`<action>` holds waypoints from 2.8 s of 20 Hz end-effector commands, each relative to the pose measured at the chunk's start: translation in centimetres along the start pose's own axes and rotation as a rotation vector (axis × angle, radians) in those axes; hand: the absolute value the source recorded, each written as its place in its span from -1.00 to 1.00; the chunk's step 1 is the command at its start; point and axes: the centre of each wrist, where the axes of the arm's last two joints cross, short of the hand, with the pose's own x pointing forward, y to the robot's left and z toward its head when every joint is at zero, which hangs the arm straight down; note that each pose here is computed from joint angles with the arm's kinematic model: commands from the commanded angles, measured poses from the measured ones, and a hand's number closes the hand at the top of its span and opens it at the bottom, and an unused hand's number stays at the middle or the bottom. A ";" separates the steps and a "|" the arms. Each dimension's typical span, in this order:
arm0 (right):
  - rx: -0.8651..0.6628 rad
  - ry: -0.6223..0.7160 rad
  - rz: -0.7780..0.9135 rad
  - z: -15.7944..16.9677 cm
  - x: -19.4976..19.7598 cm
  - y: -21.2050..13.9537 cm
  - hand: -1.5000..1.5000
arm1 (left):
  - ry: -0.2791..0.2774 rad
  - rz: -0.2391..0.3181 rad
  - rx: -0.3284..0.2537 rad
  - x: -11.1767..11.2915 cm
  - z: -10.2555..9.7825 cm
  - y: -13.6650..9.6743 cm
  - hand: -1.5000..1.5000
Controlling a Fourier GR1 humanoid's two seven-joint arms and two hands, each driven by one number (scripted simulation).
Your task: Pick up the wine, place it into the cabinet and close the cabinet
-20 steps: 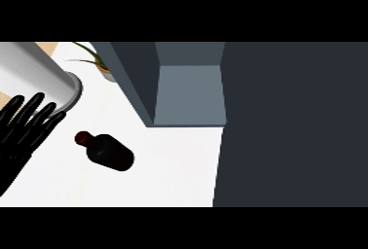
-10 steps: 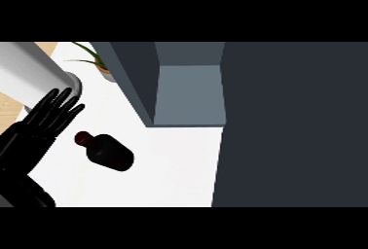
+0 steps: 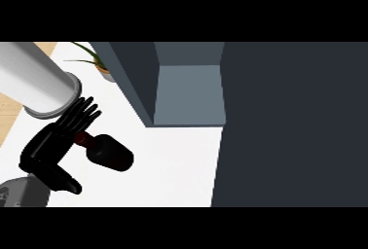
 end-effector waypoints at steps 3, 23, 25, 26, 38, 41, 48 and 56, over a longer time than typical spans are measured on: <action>0.025 -0.045 -0.010 1.4 1.3 0.1 -1.00 | 0.028 -0.008 -0.002 -2.7 -0.6 2.4 -1.00; 0.050 -0.068 -0.023 0.2 1.0 0.2 -1.00 | 0.107 0.110 -0.007 -12.8 0.9 0.2 -1.00; 0.037 -0.041 -0.021 1.2 0.9 1.2 -1.00 | 0.090 0.155 -0.004 -12.9 1.7 0.7 -1.00; 0.040 -0.044 -0.012 0.0 1.2 0.4 -1.00 | 0.093 0.156 -0.019 -13.7 1.8 -0.2 -1.00; 0.053 -0.036 -0.033 1.0 1.1 0.9 -1.00 | 0.050 0.185 -0.049 -13.7 0.9 -0.3 -1.00; 0.050 -0.038 -0.029 0.7 0.9 1.3 -1.00 | 0.044 0.196 -0.067 -14.3 -0.4 -1.9 -1.00; 0.044 -0.024 -0.018 0.6 0.9 0.7 -1.00 | 0.004 0.205 -0.018 -14.0 -0.5 -1.0 1.00; 0.039 -0.020 -0.024 0.7 0.3 0.3 -1.00 | 0.020 0.285 -0.068 -14.7 -3.9 -4.2 1.00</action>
